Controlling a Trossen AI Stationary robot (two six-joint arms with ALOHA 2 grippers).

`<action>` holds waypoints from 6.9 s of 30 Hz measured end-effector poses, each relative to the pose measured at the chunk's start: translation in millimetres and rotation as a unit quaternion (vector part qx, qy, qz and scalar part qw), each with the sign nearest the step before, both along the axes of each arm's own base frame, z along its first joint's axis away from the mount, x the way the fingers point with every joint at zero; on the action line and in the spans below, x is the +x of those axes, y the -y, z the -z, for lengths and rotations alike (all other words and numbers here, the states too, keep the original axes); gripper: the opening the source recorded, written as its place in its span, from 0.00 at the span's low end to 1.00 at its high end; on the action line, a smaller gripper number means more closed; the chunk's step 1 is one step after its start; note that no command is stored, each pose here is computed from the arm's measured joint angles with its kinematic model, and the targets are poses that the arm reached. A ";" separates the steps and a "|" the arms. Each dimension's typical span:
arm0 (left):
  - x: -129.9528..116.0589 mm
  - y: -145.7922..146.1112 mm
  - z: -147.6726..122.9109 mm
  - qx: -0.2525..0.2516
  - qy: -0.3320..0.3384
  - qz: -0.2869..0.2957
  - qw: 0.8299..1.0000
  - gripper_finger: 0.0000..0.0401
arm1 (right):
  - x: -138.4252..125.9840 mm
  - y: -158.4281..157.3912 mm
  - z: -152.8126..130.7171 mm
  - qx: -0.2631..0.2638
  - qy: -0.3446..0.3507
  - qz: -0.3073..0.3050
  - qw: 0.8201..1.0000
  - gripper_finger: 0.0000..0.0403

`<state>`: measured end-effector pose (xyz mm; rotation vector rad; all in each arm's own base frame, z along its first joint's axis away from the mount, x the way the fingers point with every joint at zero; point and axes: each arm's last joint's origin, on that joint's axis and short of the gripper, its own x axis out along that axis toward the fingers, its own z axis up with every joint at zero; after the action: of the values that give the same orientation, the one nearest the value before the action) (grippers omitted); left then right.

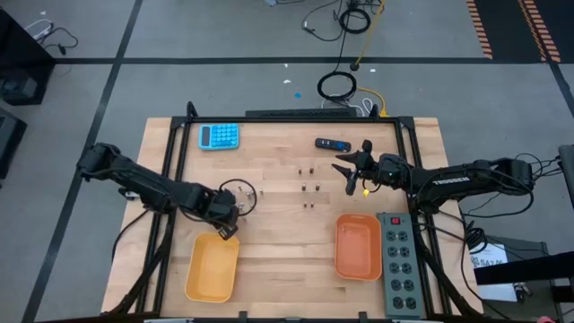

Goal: Sort batteries
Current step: Put the silver battery into the yellow bin

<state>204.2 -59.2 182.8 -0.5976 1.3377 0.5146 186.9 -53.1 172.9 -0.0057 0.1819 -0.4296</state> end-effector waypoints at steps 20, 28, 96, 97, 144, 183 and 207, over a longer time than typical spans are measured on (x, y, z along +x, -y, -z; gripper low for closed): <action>-31.9 -6.8 -95.7 -0.065 0.210 -0.007 0.975 0.14 | -0.3 -0.1 1.8 0.002 -0.009 0.000 1.000 0.36; -33.7 16.9 -85.1 -0.182 0.203 0.038 0.961 0.14 | 1.6 0.4 7.9 0.009 -0.026 0.000 1.000 0.36; -28.5 -24.1 -2.8 0.073 -0.016 0.063 0.995 0.59 | 7.1 1.9 7.2 0.001 0.003 0.002 1.000 0.36; -28.4 -24.8 -1.0 0.074 -0.013 0.061 0.995 0.59 | 7.1 1.9 7.2 0.001 0.003 0.002 1.000 0.36; -25.9 -32.7 25.6 0.122 0.076 0.072 0.987 0.13 | 7.1 1.9 7.5 0.001 0.001 0.002 1.000 0.36; -3.7 54.2 22.7 -0.318 -0.046 0.006 0.947 0.41 | 6.8 1.2 10.2 0.016 -0.008 0.003 1.000 0.36; -9.4 -15.2 -43.1 0.092 0.017 0.007 0.996 0.45 | 8.2 -3.1 9.5 0.017 -0.004 -0.010 1.000 0.36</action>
<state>194.8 -44.0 225.9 -0.4429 1.2448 0.6065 195.1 -50.0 163.4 0.0241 0.1966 -0.4069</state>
